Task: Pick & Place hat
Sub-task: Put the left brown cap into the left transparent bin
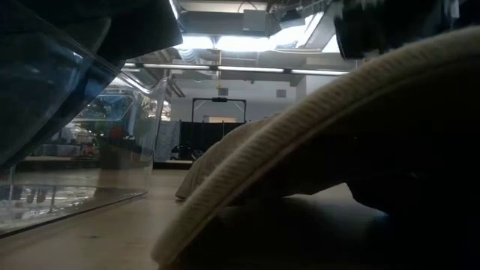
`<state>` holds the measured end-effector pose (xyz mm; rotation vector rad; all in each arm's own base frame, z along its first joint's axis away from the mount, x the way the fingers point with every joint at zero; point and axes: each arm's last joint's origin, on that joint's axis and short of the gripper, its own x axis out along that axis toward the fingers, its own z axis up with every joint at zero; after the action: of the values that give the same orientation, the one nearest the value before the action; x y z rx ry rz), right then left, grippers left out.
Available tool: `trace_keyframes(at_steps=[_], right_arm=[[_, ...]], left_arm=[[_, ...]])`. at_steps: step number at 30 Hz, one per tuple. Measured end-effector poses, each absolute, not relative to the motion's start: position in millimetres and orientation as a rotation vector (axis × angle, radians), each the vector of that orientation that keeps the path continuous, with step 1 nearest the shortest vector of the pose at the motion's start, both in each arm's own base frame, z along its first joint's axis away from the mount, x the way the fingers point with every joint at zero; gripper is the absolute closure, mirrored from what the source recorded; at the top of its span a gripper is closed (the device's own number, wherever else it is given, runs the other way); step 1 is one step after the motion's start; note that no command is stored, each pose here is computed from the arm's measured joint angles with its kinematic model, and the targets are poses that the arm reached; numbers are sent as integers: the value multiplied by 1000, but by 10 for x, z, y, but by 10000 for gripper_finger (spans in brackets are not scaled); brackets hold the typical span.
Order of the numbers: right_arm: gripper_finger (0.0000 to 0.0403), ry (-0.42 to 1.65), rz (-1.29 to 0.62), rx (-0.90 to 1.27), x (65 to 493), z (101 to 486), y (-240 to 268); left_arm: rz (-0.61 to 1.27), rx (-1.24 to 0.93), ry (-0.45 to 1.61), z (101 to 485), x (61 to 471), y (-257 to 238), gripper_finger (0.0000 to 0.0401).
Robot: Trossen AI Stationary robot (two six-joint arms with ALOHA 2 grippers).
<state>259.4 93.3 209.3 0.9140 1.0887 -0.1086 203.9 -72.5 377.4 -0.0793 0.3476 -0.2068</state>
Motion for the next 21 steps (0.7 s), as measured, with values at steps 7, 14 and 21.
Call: trace_keyframes(at_steps=[7, 14, 21], right_arm=[[232, 1004, -70, 987, 2499, 1729, 889], [232, 933, -24, 1040, 2472, 1620, 850], [232, 956, -11, 1053, 2534, 1506, 879]], left_arm=[[-190, -59, 353, 3755, 2067, -729, 273], [-190, -60, 352, 3756, 2067, -729, 274], [-186, -82, 355, 3756, 2067, -729, 274]])
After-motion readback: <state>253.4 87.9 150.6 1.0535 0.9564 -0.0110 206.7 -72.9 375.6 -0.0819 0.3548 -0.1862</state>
